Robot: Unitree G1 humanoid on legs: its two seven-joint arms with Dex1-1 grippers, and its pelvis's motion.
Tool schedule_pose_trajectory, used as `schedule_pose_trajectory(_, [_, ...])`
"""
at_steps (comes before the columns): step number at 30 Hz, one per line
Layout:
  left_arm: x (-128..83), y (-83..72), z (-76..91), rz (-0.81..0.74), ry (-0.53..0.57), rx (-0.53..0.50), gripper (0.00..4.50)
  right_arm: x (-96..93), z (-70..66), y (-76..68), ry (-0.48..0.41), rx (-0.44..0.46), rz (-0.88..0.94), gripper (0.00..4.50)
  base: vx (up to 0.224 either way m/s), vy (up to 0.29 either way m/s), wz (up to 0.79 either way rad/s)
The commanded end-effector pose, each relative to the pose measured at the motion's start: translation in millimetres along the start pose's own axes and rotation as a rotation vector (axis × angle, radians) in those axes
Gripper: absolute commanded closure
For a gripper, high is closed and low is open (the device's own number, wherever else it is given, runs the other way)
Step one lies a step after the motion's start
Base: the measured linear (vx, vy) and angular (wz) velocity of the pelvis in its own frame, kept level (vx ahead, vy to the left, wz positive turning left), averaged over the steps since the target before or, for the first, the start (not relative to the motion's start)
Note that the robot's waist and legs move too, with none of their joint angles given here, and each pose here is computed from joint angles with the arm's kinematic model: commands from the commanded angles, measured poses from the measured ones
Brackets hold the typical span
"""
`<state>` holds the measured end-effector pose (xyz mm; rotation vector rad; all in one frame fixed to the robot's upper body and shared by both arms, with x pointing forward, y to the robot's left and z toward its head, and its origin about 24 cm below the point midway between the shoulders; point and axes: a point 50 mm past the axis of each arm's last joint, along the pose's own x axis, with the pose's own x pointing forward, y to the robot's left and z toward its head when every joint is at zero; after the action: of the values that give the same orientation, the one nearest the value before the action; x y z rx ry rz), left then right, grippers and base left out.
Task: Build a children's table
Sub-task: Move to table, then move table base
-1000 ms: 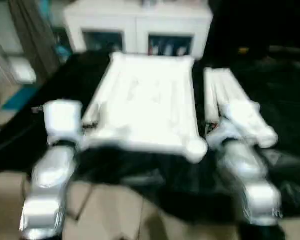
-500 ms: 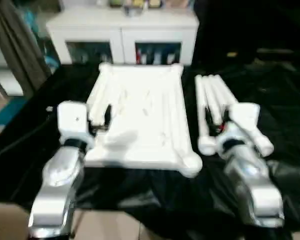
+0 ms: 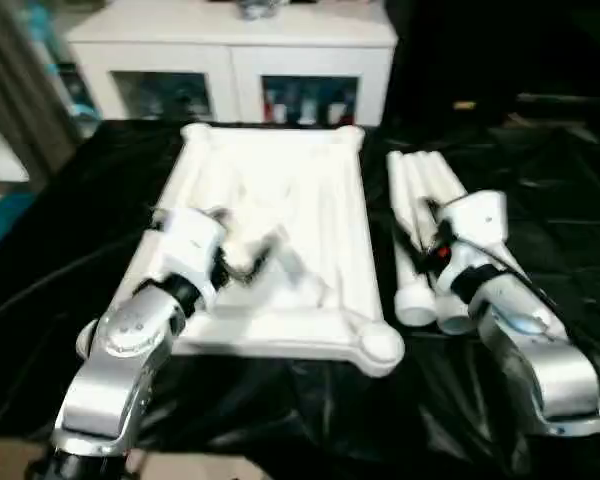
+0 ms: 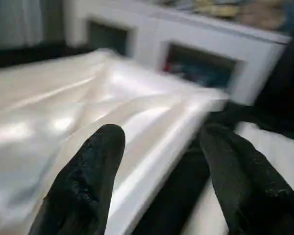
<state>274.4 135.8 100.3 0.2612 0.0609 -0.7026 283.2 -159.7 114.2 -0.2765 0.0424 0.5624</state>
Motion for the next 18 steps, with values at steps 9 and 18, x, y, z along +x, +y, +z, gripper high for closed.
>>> schedule_pose_trajectory(9, [13.0,2.0,-7.4,-0.449,0.132,0.182,0.8,-11.4,2.3,6.1,0.043,-0.163,0.297,1.64,-0.031,-0.005,0.02])
schedule_pose_trajectory(18, [31.8,16.3,-35.9,-0.533,0.328,0.28,1.63,-21.7,-0.1,16.6,0.086,-0.125,0.443,1.64,0.0,0.0,0.0])
